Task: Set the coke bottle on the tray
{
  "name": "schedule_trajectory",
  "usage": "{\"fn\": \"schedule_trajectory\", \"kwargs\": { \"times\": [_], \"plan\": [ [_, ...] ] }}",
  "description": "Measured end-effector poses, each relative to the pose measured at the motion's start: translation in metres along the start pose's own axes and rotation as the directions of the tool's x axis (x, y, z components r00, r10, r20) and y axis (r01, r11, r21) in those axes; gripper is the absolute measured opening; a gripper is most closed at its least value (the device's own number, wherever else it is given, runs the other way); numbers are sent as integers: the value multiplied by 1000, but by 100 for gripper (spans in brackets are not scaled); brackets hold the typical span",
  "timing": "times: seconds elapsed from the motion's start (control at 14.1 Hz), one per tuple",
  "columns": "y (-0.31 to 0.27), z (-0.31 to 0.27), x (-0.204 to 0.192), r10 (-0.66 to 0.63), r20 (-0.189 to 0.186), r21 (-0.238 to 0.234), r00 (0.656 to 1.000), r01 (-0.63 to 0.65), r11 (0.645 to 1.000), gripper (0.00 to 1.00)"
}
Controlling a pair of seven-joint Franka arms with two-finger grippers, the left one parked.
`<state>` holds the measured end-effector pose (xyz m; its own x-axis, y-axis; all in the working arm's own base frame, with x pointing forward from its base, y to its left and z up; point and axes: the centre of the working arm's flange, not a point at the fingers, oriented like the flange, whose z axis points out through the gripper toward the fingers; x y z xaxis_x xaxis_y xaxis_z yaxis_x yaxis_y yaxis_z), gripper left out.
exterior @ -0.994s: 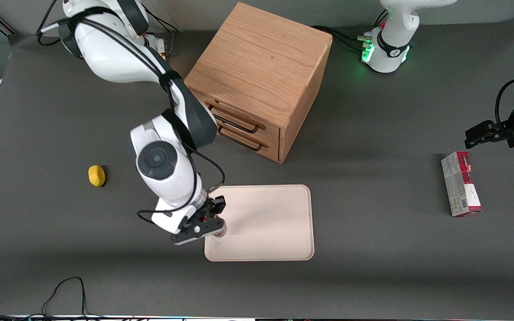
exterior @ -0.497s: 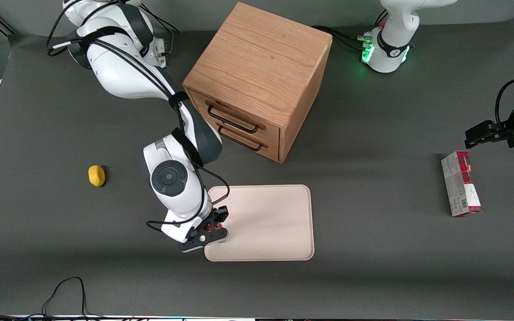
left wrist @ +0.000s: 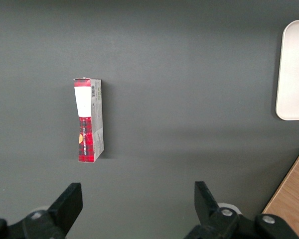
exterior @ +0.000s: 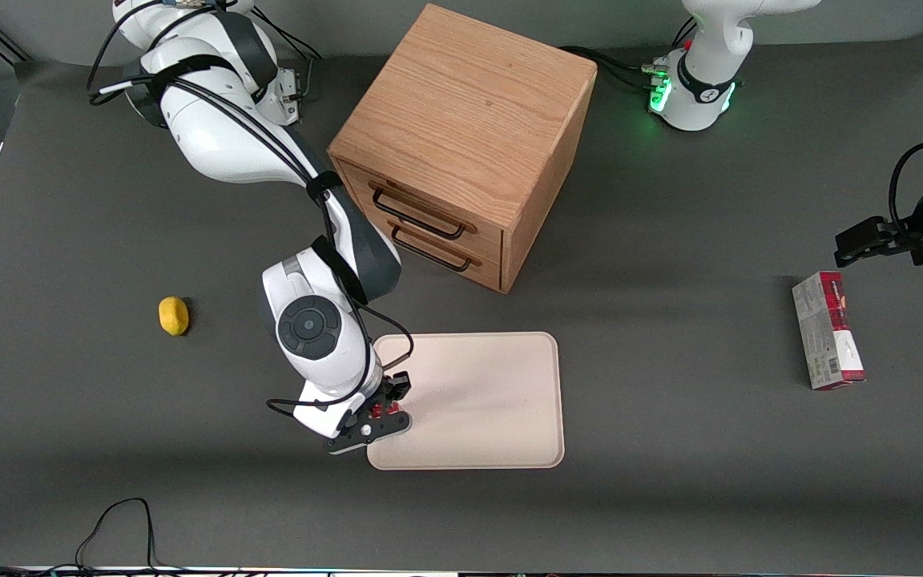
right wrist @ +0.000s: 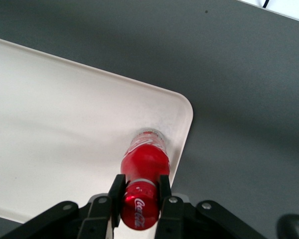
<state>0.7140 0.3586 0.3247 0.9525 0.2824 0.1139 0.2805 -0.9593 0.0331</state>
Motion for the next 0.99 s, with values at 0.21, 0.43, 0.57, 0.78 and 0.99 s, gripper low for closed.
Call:
{"fn": "schedule_trajectory", "kwargs": {
  "times": [0.21, 0.43, 0.57, 0.78, 0.99],
  "plan": [
    [0, -1, 0, 0, -3, 1, 1000, 0, 1000, 58],
    [0, -8, 2, 1, -14, 3, 1000, -1, 1000, 89],
    [-1, -16, 4, 1, -25, 5, 1000, -1, 1000, 100],
    [2, -59, 0, 3, -5, -2, 1000, -3, 1000, 100],
    [8, -134, -16, 8, 41, -16, 999, -8, 1000, 100]
  ]
}}
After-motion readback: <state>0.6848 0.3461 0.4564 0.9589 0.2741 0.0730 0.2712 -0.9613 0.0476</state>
